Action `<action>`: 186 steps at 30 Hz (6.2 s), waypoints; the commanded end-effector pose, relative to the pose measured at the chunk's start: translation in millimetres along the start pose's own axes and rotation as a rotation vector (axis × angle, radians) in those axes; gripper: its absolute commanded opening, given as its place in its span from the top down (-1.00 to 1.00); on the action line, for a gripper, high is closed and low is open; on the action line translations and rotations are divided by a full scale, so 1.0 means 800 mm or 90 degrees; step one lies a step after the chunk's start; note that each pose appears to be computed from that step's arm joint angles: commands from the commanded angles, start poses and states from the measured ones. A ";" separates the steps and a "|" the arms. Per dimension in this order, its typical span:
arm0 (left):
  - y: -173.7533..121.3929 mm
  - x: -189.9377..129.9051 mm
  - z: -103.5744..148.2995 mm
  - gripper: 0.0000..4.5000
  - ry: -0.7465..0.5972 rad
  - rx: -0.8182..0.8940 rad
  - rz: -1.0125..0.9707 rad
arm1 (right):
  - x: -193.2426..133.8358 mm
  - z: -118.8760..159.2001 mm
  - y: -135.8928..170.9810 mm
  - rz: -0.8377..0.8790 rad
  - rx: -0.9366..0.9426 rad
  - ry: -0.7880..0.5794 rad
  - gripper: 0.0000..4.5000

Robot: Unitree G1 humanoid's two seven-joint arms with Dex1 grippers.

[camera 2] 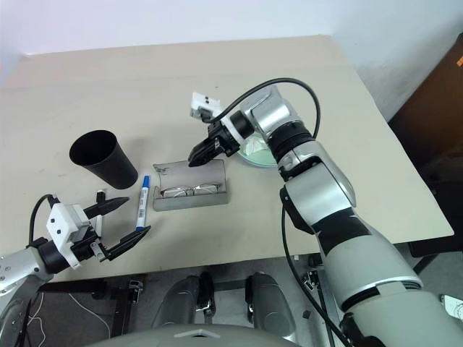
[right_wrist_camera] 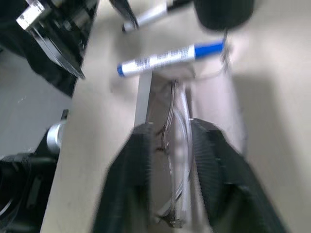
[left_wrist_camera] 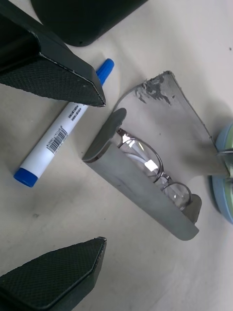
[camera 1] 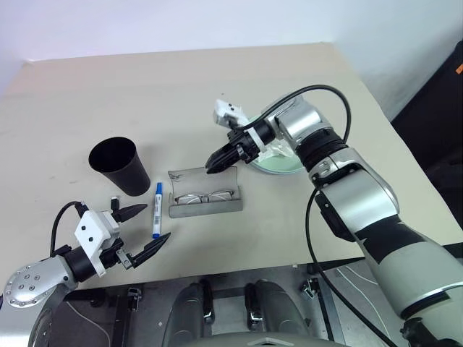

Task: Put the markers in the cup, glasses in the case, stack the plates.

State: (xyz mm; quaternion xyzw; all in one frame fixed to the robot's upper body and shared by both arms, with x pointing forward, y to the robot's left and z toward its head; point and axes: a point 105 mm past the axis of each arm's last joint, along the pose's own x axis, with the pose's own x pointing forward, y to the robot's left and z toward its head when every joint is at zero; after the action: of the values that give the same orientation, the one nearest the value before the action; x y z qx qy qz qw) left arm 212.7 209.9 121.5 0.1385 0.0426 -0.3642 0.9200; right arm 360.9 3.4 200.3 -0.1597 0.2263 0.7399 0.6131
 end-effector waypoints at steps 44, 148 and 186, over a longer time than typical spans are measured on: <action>0.032 -0.026 0.021 -1.00 -0.038 0.049 0.094 | 0.034 -0.007 0.042 0.047 0.037 -0.100 0.97; 0.048 -0.088 -0.019 -1.00 0.097 -0.161 0.394 | 0.038 -0.035 0.022 -0.072 -0.106 -0.069 0.97; 0.092 -0.075 -0.067 0.25 0.448 -0.332 0.564 | 0.007 -0.039 -0.006 -0.172 -0.095 -0.073 1.00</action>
State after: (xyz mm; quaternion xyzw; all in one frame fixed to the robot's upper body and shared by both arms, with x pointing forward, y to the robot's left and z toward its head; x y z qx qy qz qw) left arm 230.3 295.5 102.1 0.0193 0.3473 0.0914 0.9331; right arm 359.5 -11.6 152.0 -0.1815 0.1427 0.6747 0.7011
